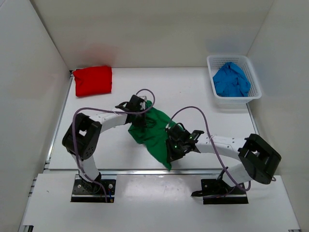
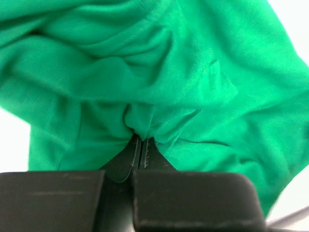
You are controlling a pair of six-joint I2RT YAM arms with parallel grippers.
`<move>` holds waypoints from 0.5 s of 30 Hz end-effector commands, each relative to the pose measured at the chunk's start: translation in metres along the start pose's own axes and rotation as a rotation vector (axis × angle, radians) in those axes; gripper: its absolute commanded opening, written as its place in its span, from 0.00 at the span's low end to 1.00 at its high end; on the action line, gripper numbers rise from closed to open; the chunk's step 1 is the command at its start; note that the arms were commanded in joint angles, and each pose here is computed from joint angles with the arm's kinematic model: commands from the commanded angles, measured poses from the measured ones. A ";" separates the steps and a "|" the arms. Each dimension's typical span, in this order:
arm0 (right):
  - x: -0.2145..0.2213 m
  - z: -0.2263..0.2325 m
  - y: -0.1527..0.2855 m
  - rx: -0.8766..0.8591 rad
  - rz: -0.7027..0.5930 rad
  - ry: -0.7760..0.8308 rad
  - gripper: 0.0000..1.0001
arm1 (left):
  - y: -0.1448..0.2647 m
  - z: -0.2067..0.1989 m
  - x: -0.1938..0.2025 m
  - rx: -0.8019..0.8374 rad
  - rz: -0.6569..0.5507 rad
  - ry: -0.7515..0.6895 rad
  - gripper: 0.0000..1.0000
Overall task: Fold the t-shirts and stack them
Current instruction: Flatten out the tshirt
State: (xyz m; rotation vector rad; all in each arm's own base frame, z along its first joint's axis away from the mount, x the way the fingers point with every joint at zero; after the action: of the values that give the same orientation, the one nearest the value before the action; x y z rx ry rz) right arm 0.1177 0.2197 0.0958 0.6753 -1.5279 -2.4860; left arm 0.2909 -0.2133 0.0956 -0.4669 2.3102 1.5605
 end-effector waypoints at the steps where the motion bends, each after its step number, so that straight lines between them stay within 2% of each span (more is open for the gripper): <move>1: -0.041 -0.006 0.058 0.092 -0.194 0.036 0.00 | 0.080 0.002 -0.060 0.062 -0.162 0.047 0.00; 3: -0.065 -0.013 0.099 0.094 -0.335 0.030 0.00 | 0.125 0.007 -0.090 0.116 -0.274 0.091 0.00; 4: -0.083 -0.017 0.132 0.103 -0.459 0.009 0.00 | 0.150 0.016 -0.099 0.138 -0.331 0.122 0.00; 8: -0.112 -0.044 0.241 0.178 -0.760 -0.007 0.00 | 0.257 0.023 -0.136 0.232 -0.599 0.175 0.00; 11: -0.110 -0.059 0.292 0.229 -0.881 -0.022 0.00 | 0.302 0.023 -0.137 0.227 -0.704 0.183 0.00; 15: -0.097 -0.069 0.326 0.291 -0.981 -0.032 0.00 | 0.338 0.016 -0.129 0.238 -0.845 0.201 0.00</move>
State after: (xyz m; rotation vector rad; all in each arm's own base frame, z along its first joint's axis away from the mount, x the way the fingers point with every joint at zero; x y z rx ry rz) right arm 0.2130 0.0641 0.3953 1.9027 -1.7286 -2.9678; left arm 0.2642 -0.0851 0.4296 -1.2039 2.0120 0.7500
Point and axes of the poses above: each gripper's point midway between its finger pads, its own y axis back along the fingers, its own z axis along the line the jaws close on, x = y × z, the point moved 8 cm from there along y, back along the fingers, and after that the axes turned 7 degrees about y, right-handed, at the moved point
